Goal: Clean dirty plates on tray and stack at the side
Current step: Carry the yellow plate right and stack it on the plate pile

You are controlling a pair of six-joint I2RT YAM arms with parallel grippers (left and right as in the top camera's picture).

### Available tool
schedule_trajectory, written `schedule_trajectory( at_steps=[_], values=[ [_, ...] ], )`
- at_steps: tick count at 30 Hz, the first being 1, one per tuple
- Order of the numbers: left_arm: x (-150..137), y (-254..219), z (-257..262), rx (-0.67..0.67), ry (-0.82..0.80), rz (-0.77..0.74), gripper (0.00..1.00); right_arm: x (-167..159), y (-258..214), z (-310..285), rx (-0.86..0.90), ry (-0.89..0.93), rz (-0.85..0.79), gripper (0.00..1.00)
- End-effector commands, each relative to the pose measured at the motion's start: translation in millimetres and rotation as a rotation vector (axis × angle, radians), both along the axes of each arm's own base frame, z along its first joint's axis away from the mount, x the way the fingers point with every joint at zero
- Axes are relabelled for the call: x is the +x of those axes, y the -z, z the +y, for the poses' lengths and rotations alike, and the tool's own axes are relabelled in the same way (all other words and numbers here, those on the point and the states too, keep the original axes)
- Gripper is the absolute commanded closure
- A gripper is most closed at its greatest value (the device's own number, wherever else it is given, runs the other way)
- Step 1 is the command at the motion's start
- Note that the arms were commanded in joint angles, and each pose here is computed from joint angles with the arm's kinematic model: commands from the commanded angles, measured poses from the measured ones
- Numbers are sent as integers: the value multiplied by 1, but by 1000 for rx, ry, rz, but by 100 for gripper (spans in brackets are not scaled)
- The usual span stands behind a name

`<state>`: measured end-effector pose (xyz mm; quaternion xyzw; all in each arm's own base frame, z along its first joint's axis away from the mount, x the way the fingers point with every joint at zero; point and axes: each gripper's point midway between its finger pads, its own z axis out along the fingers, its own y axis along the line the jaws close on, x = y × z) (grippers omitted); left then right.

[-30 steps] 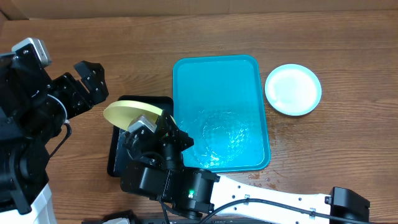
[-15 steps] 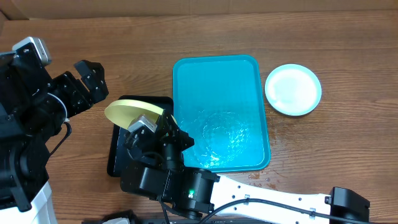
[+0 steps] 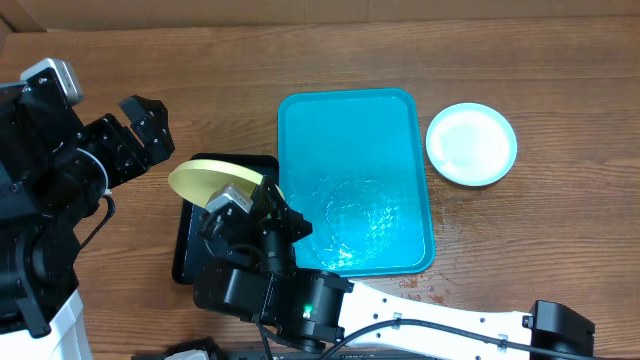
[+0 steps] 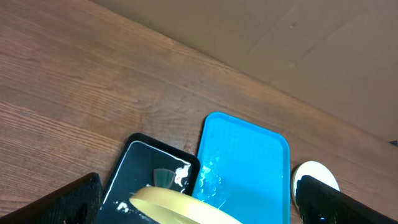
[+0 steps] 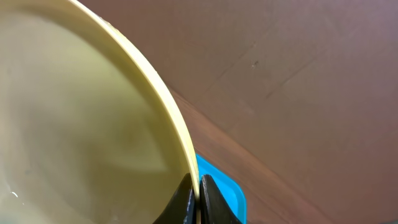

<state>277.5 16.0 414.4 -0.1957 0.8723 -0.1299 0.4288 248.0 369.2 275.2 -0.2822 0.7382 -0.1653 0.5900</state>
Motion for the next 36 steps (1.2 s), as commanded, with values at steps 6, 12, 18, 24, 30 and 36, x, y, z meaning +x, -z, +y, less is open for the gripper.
schedule_trajectory(
  at_steps=[6, 12, 18, 24, 30, 36],
  values=[
    [1, -2, 3, 22, 3, -6, 0, 12, -5, -10, 152, 67, 13, 96],
    [1, -2, 3, 22, 3, -5, 0, 61, 45, -18, 456, 74, 372, 96],
    [1, -2, 3, 22, 3, -5, 0, 106, 26, -49, 812, -67, 763, 96],
    [1, -2, 3, 22, 3, -5, 0, 178, 24, -203, 1105, 243, 800, 96],
    [1, -2, 3, 22, 3, -5, 0, 185, 101, -370, 1140, 783, 807, 96],
    [1, -2, 3, 22, 3, -5, 0, 153, 180, -438, 1159, 1098, 987, 96]
  ],
)
